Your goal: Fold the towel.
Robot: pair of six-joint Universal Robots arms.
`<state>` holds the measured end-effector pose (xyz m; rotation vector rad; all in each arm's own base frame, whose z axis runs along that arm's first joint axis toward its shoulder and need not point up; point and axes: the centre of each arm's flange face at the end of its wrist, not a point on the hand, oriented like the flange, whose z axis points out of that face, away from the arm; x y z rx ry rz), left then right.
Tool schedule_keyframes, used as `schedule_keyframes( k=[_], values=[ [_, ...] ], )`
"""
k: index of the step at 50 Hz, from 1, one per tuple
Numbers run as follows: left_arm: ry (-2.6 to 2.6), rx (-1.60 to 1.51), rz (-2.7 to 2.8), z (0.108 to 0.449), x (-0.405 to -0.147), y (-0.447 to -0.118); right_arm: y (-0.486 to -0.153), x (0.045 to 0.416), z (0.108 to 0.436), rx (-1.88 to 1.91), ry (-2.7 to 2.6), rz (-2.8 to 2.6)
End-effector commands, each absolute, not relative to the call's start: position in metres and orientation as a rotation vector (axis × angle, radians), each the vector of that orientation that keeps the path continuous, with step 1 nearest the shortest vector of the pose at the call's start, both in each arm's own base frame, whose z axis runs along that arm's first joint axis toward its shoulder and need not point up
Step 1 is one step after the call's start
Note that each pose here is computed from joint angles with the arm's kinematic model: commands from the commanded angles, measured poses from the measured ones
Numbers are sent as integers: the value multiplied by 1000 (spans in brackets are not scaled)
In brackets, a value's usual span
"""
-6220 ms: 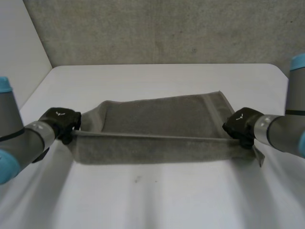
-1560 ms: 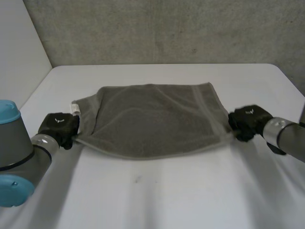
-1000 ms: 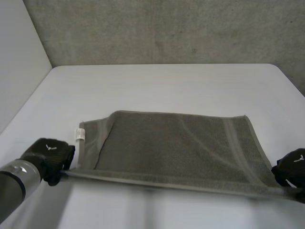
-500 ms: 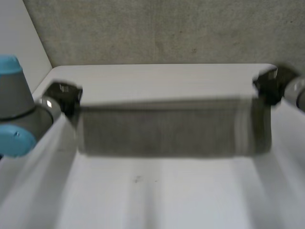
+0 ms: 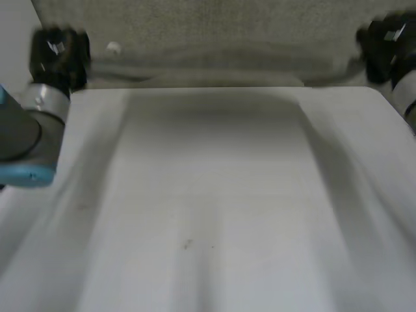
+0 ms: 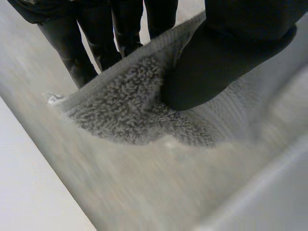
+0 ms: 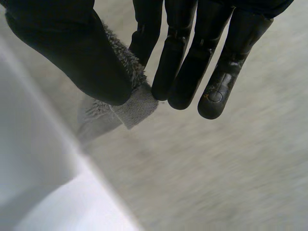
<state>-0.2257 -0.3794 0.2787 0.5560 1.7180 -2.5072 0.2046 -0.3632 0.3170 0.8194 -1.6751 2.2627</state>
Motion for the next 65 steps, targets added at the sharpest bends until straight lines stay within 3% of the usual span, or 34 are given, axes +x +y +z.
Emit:
schedule_keyframes(
  k=[1, 5, 11, 26, 48, 65],
  values=[
    [2176, 695, -2098, 162, -220, -355, -337, 206, 188, 1067, -2180, 1893],
    [2312, 802, -1864, 119, -216, -335, -326, 205, 158, 1120, -2296, 1764],
    [2343, 904, -1690, 104, -208, -317, -313, 197, 147, 1175, -2361, 1624],
    [2257, 868, -1782, 144, -199, -303, -317, 174, 159, 1104, -2389, 1649],
    [2359, 1075, -1793, 123, -211, -272, -325, 159, 157, 1041, -2409, 1634],
    [2370, 1012, -1770, 114, -200, -292, -324, 160, 154, 1044, -2421, 1624]
  ],
)
